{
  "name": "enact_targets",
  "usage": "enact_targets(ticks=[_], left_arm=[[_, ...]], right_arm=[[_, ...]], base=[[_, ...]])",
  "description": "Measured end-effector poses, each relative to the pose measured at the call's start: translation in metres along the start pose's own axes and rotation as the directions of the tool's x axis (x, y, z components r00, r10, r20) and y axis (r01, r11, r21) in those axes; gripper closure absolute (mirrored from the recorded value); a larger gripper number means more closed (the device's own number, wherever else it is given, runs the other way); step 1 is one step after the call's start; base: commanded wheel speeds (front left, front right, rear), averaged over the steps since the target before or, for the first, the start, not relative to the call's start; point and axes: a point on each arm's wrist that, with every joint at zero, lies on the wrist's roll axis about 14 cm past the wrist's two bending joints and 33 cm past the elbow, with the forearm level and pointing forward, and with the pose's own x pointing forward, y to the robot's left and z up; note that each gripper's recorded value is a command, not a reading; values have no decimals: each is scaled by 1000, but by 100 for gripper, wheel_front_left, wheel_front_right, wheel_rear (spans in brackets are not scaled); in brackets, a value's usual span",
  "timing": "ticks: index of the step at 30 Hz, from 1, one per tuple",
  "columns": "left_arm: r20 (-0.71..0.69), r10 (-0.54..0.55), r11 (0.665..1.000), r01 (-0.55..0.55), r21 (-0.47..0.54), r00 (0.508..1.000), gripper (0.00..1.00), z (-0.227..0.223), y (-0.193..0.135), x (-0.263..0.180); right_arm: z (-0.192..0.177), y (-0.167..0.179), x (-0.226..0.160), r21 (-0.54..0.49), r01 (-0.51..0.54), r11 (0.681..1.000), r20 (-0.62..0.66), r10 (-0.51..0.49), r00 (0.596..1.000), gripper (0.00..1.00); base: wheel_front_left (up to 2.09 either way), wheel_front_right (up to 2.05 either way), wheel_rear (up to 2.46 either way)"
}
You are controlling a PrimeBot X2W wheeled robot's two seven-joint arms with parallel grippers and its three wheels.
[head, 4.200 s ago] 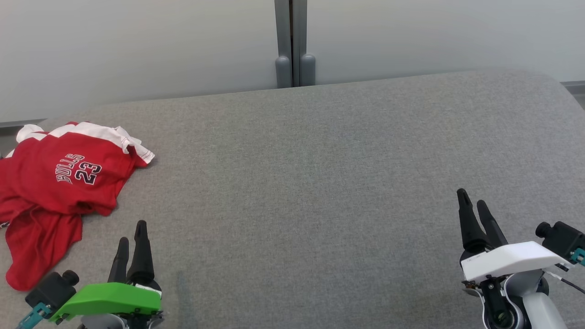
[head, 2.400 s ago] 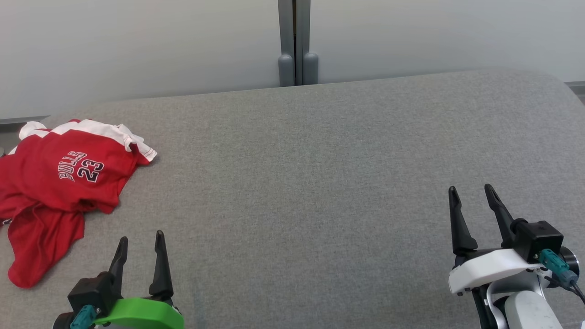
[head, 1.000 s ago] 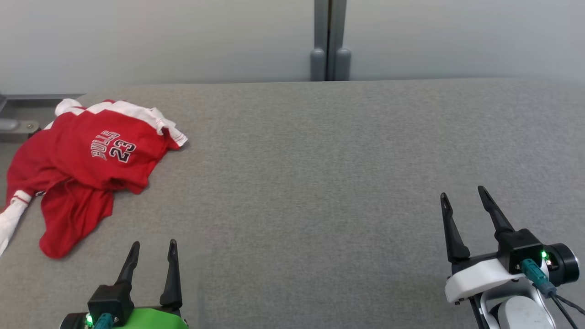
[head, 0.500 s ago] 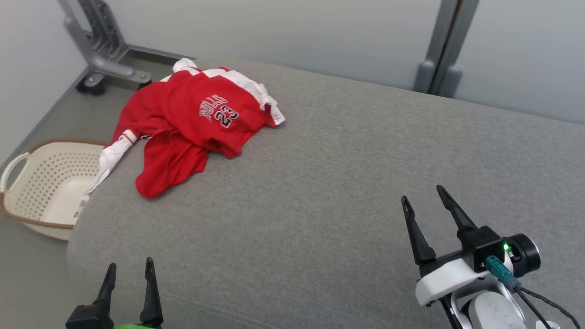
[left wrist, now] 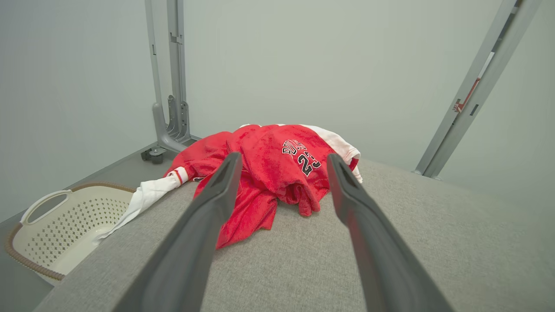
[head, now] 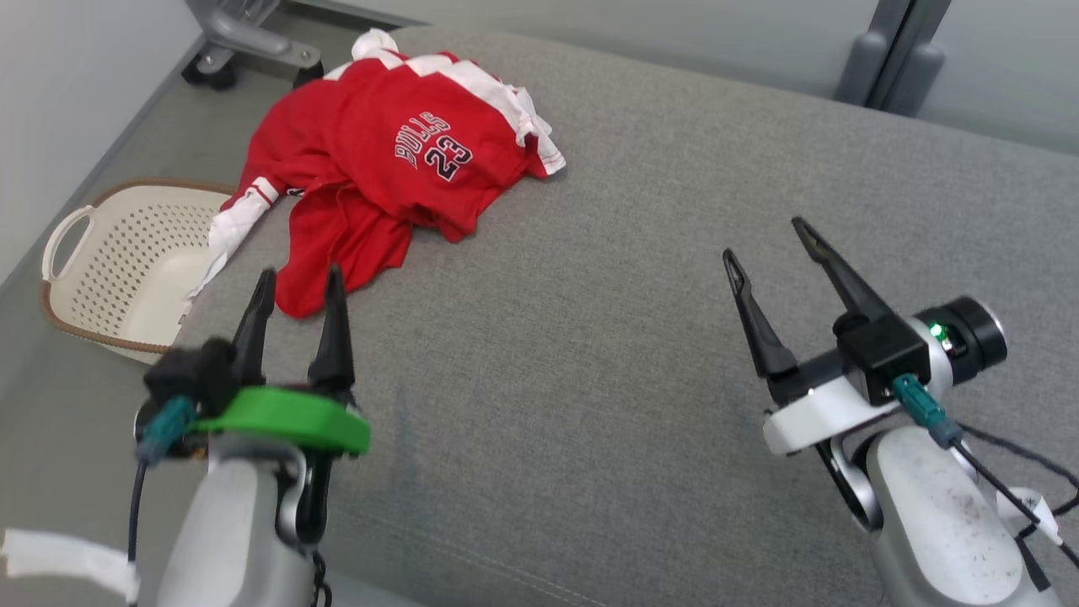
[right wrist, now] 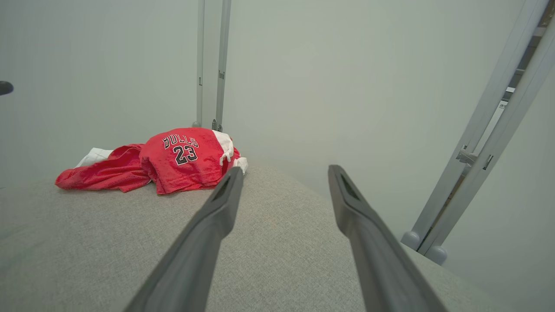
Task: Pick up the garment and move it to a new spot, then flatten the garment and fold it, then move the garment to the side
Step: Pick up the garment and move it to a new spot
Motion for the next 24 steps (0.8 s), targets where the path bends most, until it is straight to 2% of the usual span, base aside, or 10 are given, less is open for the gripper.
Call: enact_targets(ticks=[5,10,13,18,19,20,21,24], left_arm=[[-118,-77,997,80,18,990,0,-13,-25,73],[-247,-76,990,103,96,966,0,-37,-22,126],[-374,-61,993,94,71,925,0,-79,-26,144],[-522,7,989,71,129,853,0,-134,-16,156],[-549,31,989,52,136,835,13,-145,-14,156],[-564,44,989,45,143,825,68,-153,-13,157],[-576,54,987,42,153,816,100,-161,-12,158],[-579,53,982,62,177,813,100,-173,-13,165]], right_arm=[[-15,-15,18,20,6,1000,12,-6,1000,0],[-47,-33,16,64,50,997,-27,-49,998,0],[-72,-50,3,81,106,991,-81,-100,992,0],[-101,-71,-18,86,177,981,-153,-162,975,0],[-106,-75,-22,87,191,978,-162,-176,971,0],[-109,-77,-25,88,203,975,-173,-186,967,0],[-114,-81,-30,87,217,972,-187,-198,962,0],[-123,-89,-42,84,253,964,-217,-230,949,0]], base=[[0,0,0],[0,0,0],[0,0,0],[0,0,0],[0,0,0],[0,0,0],[0,0,0],[0,0,0]])
